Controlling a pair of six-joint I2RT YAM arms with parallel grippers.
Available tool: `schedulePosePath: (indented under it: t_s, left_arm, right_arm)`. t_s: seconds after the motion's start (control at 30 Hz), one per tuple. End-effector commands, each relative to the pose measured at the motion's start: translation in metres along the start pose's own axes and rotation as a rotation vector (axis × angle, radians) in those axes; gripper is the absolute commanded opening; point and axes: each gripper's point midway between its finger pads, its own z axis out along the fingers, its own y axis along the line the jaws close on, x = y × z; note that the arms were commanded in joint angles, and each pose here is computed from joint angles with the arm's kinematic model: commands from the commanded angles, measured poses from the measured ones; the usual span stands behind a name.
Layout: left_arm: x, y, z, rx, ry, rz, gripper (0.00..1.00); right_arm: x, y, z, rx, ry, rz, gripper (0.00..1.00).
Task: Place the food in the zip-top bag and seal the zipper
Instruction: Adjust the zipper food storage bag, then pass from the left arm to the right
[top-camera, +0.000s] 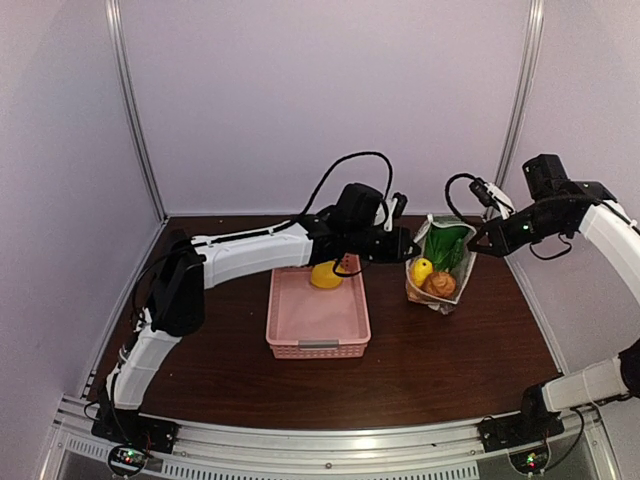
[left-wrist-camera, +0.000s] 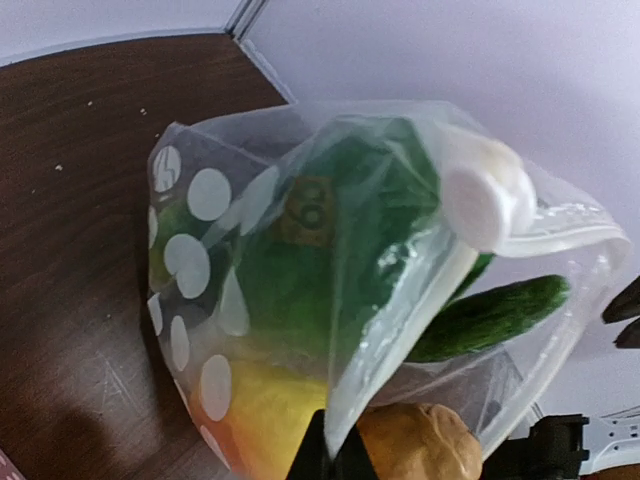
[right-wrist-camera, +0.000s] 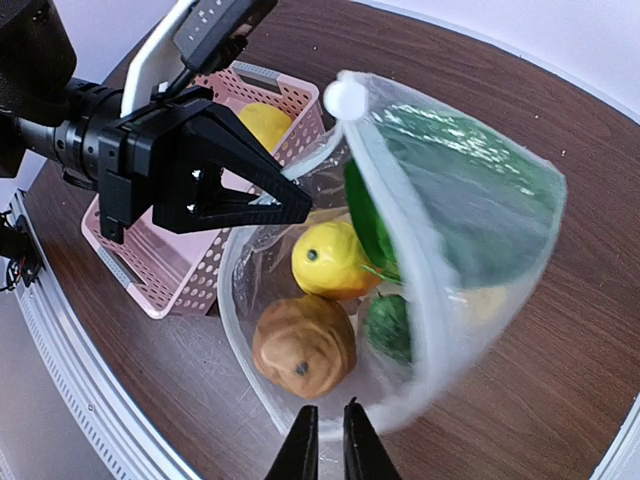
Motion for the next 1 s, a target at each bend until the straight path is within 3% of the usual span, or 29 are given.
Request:
schedulePosePath:
  t_s: [0.0, 0.07, 0.17, 0.27, 0.37, 0.4, 0.47, 0.5, 0.63, 0.73, 0.97]
  left_arm:
    - [-0.049, -0.078, -0.031, 0.277, -0.095, -0.047, 0.0]
    - [-0.061, -0.113, -0.051, 0.427, -0.141, -0.063, 0.0]
    - [-0.071, -0.088, -0.048, 0.309, -0.178, -0.118, 0.0]
    - [-0.074, -0.098, -0.052, 0.35, -0.164, -0.091, 0.0]
    - [-0.064, -0.072, -0.042, 0.3, -0.136, -0.142, 0.0]
    - [-0.062, -0.063, -0.041, 0.305, -0.123, -0.175, 0.0]
    - [-0.057, -0.053, -0.038, 0.311, -0.108, -0.207, 0.0]
    - [-0.055, -0.053, -0.037, 0.313, -0.102, -0.207, 0.0]
    - [-0.057, -0.056, -0.039, 0.322, -0.101, -0.195, 0.0]
    - [-0.059, -0.056, -0.041, 0.319, -0.101, -0.187, 0.0]
    - [-0.059, -0.051, -0.042, 0.306, -0.089, -0.179, 0.0]
  right_arm:
    - [-0.021, 0.005, -0.018, 0.013, -0.081, -0.038, 0.1]
    - [-0.026, 0.013, -0.023, -0.017, -0.11, -0.045, 0.11]
    - [-0.032, 0.014, -0.025, -0.02, -0.107, -0.06, 0.1]
    - [-0.03, 0.002, -0.019, 0.025, -0.08, -0.034, 0.09]
    - [-0.014, 0.024, -0.021, -0.08, -0.049, -0.131, 0.24]
    - [-0.008, 0.034, -0.025, -0.116, -0.054, -0.183, 0.34]
    - [0.009, 0.041, -0.029, -0.112, -0.044, -0.309, 0.5]
    - [0.018, 0.037, -0.028, -0.089, -0.023, -0.356, 0.52]
    - [0.038, 0.012, -0.017, 0.032, 0.05, -0.469, 0.52]
    - [0.048, 0.012, -0.01, 0.018, 0.075, -0.534, 0.49]
    - [0.041, 0.026, -0.002, 0.004, 0.013, -0.653, 0.51]
